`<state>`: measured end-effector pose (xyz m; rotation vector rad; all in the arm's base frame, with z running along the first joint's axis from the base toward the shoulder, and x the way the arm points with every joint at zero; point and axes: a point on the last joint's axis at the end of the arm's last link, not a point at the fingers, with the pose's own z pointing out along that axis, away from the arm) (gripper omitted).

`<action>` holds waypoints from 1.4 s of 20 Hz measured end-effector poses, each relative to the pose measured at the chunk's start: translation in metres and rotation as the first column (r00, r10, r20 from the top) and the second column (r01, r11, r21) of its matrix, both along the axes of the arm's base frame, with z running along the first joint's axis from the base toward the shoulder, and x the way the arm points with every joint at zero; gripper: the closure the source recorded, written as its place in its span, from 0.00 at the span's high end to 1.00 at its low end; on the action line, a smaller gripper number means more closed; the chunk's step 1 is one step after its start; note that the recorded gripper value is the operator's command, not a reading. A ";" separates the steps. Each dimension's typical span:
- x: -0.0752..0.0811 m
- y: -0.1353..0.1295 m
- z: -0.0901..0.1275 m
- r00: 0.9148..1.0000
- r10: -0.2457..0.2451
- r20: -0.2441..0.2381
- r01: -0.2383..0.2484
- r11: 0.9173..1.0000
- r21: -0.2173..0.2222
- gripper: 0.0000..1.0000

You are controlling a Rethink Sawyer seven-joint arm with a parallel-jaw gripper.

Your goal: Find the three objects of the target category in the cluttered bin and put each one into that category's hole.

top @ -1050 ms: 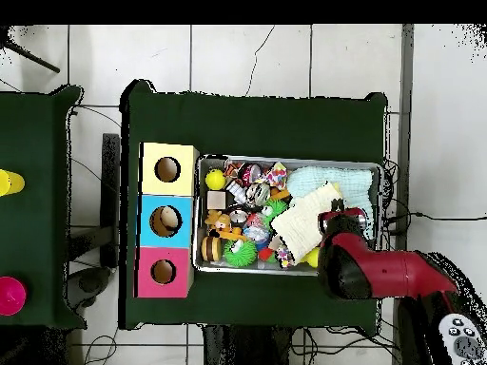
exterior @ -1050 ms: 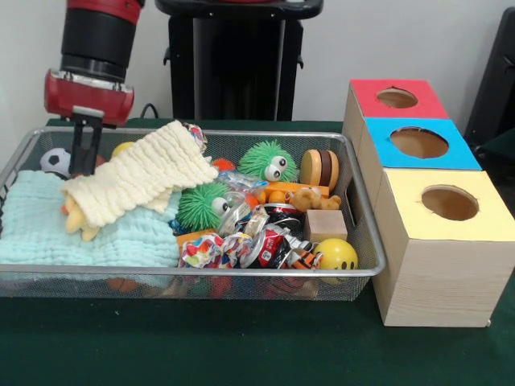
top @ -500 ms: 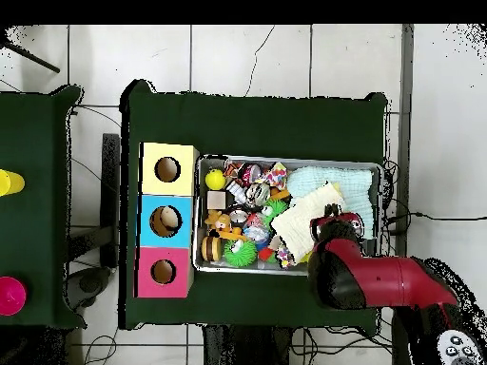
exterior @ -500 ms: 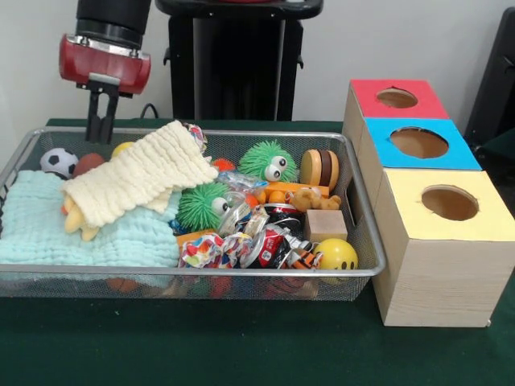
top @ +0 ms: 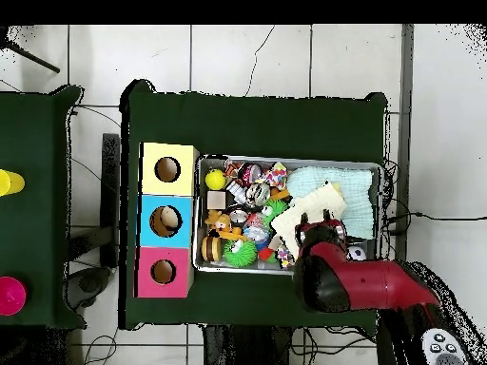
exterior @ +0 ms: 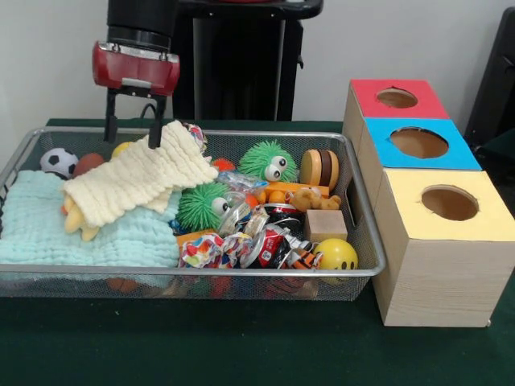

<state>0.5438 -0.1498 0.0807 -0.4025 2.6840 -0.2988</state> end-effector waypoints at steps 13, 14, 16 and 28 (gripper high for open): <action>-0.058 0.045 -0.056 0.975 0.061 -0.212 -0.071 0.997 -0.037 1.00; -0.062 0.046 -0.060 0.973 0.062 -0.223 -0.072 0.997 -0.038 1.00; -0.073 0.046 -0.069 0.966 0.059 -0.253 -0.071 0.997 -0.041 1.00; -0.086 0.005 -0.083 0.969 -0.019 -0.246 0.012 1.000 -0.029 0.00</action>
